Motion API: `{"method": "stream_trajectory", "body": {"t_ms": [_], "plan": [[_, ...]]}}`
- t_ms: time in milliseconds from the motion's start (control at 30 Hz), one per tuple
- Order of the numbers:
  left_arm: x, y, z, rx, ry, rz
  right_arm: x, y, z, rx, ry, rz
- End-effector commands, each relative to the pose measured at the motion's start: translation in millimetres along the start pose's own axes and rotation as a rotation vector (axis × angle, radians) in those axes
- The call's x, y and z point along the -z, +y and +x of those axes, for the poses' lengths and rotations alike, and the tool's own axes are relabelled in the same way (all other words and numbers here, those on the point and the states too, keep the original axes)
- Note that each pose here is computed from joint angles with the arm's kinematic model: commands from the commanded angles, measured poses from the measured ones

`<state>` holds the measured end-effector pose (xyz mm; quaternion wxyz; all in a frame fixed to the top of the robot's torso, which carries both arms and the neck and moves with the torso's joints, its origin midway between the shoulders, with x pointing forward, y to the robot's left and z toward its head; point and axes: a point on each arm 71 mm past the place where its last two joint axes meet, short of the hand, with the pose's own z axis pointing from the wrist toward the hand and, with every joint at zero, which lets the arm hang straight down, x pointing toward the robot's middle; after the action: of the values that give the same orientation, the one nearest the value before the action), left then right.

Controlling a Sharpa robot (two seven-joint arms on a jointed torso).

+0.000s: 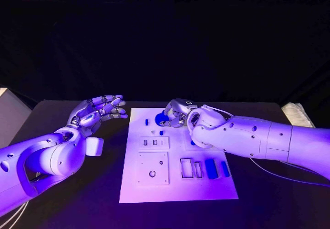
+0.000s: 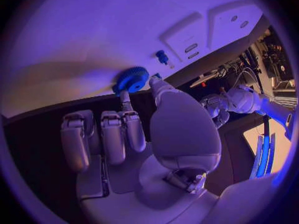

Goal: Assemble the parts on the task board

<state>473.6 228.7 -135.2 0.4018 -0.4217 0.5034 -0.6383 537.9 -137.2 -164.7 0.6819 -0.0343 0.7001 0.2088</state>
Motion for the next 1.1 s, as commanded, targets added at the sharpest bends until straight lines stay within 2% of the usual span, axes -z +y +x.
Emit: {"method": "stream_trajectory", "body": {"t_ms": [33,233,600,1100], "plan": [[-0.3,-1.3,1.3,0.007,0.013,0.006,3.6,-5.2,7.1,0.0,0.045,0.014],[-0.2,-1.4,0.8,0.007,0.011,0.006,6.3,-4.1,7.7,-0.012,0.048,0.008],[-0.1,-1.4,0.8,0.006,0.01,0.006,6.4,-0.2,12.6,-0.018,0.095,0.002],[-0.1,-1.3,0.5,0.005,0.008,0.005,1.3,4.3,10.7,-0.027,0.049,-0.001]]}}
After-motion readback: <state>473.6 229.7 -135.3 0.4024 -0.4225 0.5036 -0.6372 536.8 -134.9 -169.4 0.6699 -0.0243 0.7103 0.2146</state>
